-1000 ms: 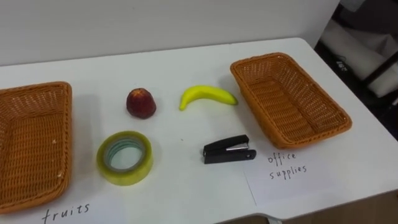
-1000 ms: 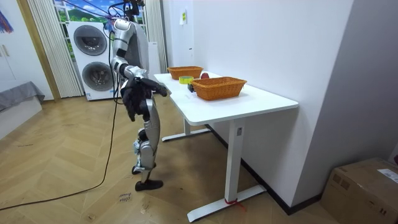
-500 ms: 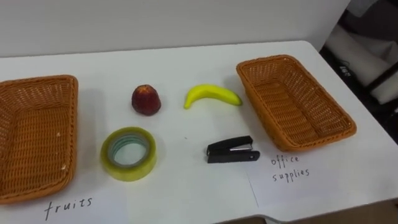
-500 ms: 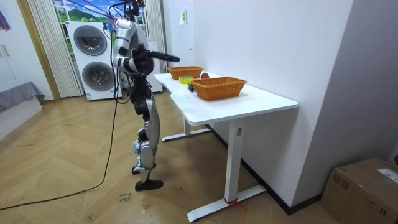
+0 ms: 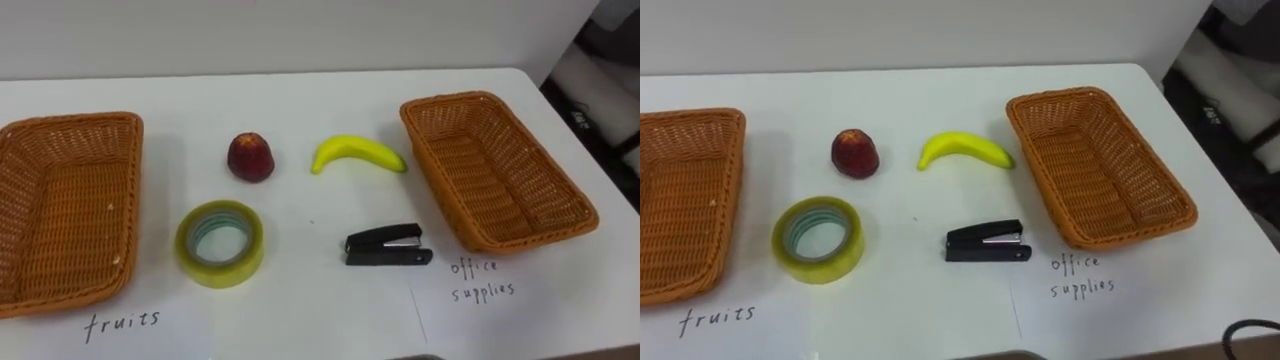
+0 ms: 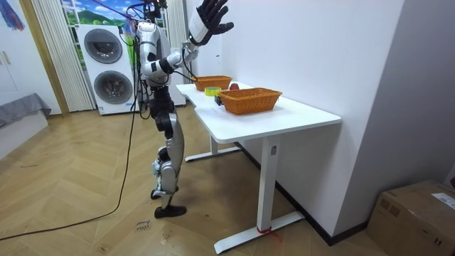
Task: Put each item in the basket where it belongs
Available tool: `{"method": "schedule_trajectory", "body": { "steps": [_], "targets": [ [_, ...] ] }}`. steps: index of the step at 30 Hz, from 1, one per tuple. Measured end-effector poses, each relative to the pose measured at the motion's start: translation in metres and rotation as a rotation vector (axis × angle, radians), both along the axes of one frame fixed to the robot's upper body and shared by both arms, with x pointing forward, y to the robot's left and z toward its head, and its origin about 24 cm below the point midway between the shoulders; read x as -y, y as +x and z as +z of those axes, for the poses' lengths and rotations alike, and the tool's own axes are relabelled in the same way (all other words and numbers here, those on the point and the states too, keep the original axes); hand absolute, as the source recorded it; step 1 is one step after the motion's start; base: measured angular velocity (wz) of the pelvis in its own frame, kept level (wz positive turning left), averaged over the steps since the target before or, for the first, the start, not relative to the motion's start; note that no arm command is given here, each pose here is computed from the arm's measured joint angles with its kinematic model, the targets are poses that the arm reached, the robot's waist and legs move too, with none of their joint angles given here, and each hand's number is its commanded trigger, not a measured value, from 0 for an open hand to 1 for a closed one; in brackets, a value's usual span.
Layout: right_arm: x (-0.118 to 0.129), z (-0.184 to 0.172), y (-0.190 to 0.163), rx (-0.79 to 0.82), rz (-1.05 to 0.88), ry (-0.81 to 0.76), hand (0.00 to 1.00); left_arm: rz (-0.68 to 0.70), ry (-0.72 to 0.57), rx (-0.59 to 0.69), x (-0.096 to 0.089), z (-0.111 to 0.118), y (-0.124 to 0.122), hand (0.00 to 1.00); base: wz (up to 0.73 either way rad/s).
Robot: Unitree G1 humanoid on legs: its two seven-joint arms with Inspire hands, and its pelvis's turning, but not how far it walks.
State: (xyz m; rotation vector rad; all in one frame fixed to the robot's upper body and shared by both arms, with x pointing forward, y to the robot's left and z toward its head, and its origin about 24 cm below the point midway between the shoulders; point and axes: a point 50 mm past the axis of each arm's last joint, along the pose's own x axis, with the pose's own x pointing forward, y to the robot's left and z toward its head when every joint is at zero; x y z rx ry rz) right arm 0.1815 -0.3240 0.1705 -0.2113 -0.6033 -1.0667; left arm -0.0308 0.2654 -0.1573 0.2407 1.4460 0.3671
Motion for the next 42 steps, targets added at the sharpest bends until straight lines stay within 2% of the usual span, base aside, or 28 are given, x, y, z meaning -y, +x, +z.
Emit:
{"method": "schedule_trajectory", "body": {
  "steps": [3, 11, 19, 32, 42],
  "targets": [
    [-0.003, 0.005, 0.003, -0.014, 0.036, -0.045, 0.00, 0.000, 0.000, 0.001, 0.000, 0.000, 0.001, 0.00, 0.05],
    [-0.029, 0.022, 0.021, -0.003, 0.206, -0.148, 0.00, -0.014, -0.022, -0.016, 0.002, -0.001, -0.001, 0.00, 0.04],
    [-0.059, 0.018, 0.040, -0.110, 0.403, -0.271, 0.00, -0.049, -0.047, -0.003, 0.002, -0.002, 0.008, 0.00, 0.04],
    [-0.078, 0.009, 0.050, -0.267, 0.564, -0.390, 0.00, -0.169, -0.076, -0.002, -0.001, 0.000, 0.020, 0.00, 0.04],
    [-0.097, -0.002, 0.058, -0.448, 0.685, -0.544, 0.00, -0.195, -0.114, -0.013, 0.000, -0.001, 0.020, 0.00, 0.01]
  ]
}}
